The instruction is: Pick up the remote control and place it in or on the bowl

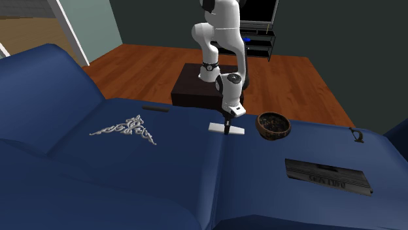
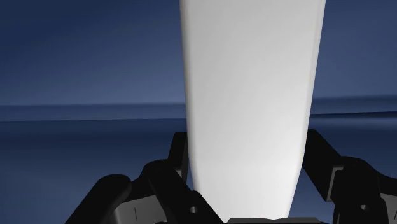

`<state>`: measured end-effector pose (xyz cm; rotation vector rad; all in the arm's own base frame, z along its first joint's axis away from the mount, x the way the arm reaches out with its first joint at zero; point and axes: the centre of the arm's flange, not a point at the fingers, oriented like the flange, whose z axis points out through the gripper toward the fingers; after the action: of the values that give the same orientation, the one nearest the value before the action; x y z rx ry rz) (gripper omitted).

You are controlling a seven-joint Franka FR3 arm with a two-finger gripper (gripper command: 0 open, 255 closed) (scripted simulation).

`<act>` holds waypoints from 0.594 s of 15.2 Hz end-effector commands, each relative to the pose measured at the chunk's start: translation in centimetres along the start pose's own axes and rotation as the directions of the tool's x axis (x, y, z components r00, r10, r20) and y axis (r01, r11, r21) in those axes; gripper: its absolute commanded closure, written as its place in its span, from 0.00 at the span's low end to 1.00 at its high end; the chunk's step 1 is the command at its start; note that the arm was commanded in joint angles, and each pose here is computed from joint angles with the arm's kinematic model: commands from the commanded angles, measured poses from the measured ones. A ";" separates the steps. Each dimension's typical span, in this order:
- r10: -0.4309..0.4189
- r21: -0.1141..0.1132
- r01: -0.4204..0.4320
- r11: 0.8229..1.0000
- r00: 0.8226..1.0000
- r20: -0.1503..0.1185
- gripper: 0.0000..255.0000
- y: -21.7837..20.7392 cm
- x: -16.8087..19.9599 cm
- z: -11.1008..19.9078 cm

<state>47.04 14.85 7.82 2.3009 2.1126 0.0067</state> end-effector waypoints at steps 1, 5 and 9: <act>0.000 0.000 0.000 1.000 1.000 0.000 1.00 0.0 0.0 0.0; 0.000 0.000 0.000 1.000 1.000 0.000 1.00 0.0 0.0 -1.0; 0.000 0.000 0.000 1.000 1.000 0.000 1.00 0.0 0.0 -3.2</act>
<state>46.98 14.83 10.48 2.3006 2.1128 0.0067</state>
